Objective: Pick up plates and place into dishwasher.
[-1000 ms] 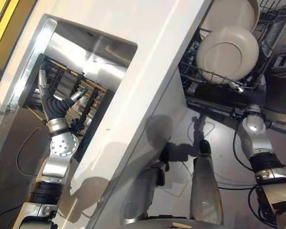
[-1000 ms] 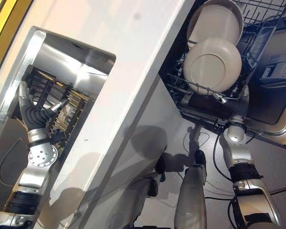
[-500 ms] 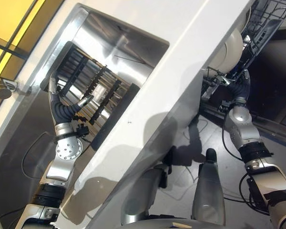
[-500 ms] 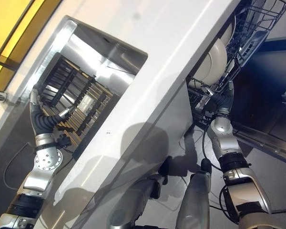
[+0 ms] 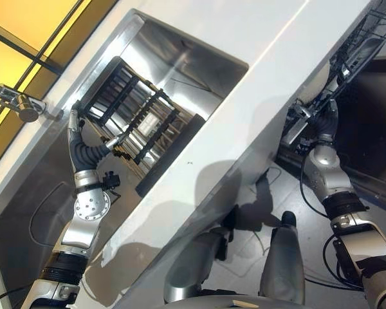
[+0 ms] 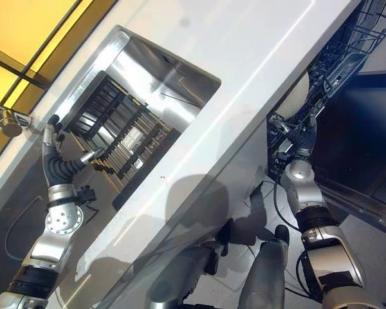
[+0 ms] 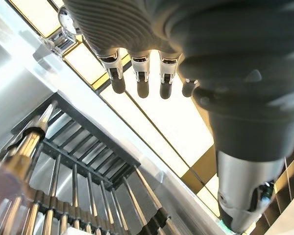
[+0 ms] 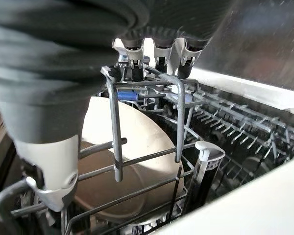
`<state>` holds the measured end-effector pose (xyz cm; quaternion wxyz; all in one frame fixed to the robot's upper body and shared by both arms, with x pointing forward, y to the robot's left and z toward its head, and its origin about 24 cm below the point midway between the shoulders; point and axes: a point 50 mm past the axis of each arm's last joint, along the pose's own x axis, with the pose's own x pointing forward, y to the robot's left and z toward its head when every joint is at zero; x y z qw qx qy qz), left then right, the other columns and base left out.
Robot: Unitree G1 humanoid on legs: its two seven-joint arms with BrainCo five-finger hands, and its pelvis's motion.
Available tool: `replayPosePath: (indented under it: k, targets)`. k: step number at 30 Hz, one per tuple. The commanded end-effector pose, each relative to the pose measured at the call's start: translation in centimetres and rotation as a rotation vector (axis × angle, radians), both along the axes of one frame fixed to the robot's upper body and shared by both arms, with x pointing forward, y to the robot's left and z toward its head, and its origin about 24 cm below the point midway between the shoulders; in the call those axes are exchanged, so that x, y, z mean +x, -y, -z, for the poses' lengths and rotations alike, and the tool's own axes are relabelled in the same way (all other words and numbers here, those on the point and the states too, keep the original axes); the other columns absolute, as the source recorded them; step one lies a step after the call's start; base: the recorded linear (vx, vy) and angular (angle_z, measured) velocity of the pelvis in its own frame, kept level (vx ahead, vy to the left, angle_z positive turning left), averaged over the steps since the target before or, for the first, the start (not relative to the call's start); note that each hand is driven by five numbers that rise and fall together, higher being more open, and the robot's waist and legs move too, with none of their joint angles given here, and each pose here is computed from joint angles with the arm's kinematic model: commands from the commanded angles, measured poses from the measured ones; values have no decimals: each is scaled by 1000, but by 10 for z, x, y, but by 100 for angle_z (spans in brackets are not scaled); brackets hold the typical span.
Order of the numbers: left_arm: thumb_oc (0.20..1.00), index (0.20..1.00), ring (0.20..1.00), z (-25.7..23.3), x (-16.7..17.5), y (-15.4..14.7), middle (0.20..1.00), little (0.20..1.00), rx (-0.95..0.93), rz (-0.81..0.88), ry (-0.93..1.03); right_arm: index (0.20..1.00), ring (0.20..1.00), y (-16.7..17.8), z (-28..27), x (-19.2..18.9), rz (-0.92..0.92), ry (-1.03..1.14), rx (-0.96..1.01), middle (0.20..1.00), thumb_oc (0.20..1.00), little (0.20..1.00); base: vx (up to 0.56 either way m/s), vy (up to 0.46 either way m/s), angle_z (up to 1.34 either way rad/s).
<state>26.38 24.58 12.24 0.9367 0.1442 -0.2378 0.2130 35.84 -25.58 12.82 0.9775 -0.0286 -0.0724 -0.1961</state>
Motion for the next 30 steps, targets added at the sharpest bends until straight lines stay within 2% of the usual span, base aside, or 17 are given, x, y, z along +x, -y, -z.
replayPosePath:
  k: [1,10,17,30]
  targets:
    - [1000,1000,1000,-23,-3,-3,1000,1000,12,44,111,1000,1000,-139,-101,12,-718,418,-87,1000,1000,1000,25,38,1]
    - [1000,1000,1000,-14,-2,-1,1000,1000,1,67,81,1000,1000,-130,-98,17,-742,399,-46,1000,1000,1000,24,49,0]
    - [1000,1000,1000,-7,-5,-1,1000,1000,5,101,47,1000,1000,-112,-78,12,-645,368,-14,1000,1000,1000,15,14,0]
    - [1000,1000,1000,-21,-4,-12,1000,1000,55,32,63,1000,1000,-72,-34,-20,-318,328,-81,1000,1000,1000,-84,4,-30]
